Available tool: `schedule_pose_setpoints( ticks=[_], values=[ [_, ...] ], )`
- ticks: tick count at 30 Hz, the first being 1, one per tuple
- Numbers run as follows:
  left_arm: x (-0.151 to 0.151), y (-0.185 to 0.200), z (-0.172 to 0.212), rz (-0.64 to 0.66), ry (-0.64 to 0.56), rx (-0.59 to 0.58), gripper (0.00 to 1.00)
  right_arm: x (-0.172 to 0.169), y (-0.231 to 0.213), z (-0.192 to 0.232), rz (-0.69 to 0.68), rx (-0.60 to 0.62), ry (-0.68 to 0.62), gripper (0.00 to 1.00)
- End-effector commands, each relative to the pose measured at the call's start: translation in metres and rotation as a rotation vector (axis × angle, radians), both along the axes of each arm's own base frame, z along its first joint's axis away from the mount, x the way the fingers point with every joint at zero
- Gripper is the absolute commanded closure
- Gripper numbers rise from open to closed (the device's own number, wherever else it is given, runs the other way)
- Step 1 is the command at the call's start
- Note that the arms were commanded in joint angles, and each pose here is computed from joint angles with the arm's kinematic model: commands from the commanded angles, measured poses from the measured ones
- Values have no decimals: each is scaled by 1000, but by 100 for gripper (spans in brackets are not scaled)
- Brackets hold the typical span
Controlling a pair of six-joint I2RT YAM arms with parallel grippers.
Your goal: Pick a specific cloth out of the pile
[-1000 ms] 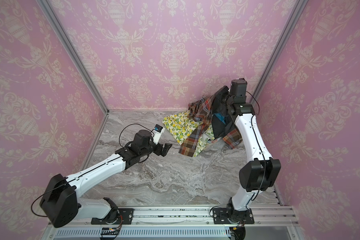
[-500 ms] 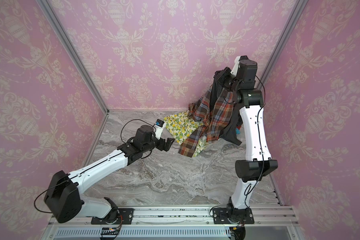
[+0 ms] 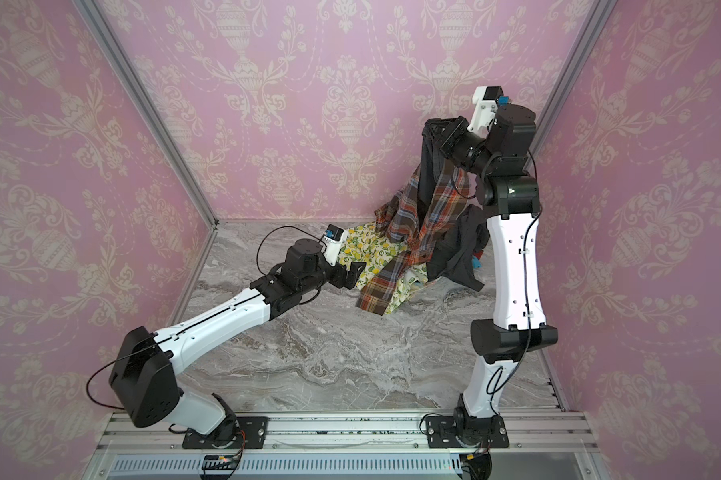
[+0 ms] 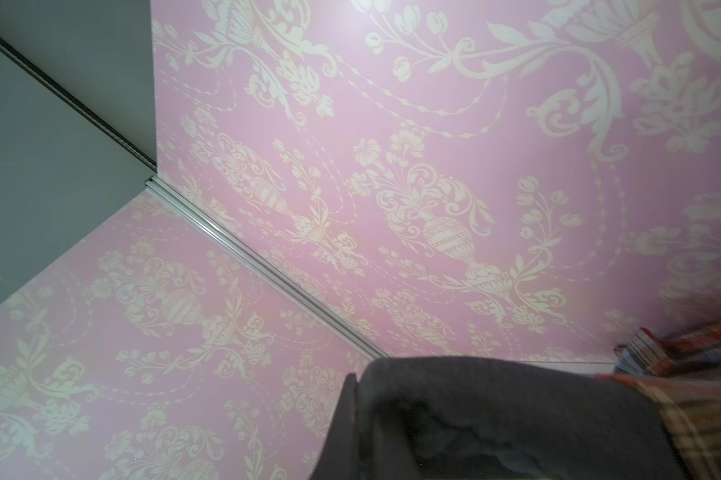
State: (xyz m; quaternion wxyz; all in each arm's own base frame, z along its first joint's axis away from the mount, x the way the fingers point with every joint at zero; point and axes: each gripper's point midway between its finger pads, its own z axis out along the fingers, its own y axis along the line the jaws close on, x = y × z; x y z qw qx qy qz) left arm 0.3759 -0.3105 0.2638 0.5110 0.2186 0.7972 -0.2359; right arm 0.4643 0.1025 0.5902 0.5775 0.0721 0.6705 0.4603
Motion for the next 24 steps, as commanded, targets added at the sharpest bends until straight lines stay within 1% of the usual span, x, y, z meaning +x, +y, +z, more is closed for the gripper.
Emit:
schedule_pose_setpoints(
  ticks=[1,3,6,8,11,14,17,21,24],
  values=[
    [8,-5,20,25,-41,-40,4,-40,18,47,117,22,-181,100],
    [9,-6,24,26,-56,-48,4,-39,23,20,125,-3,-124,100],
    [13,-7,31,32,-84,-63,4,-41,30,-41,123,-56,-10,100],
    [16,-12,37,21,-106,-91,3,-47,37,-84,129,-87,62,100],
    [17,-24,49,-20,-138,-153,3,-59,48,-130,149,-110,134,100],
    [17,-41,59,-84,-182,-216,4,-69,56,-157,166,-87,178,100],
    [12,-59,65,-162,-236,-258,4,-72,61,-171,181,-43,204,100],
    [7,-80,69,-241,-305,-316,4,-73,66,-180,190,-17,236,100],
    [8,-93,70,-270,-352,-335,4,-73,65,-184,186,13,246,100]
  ],
)
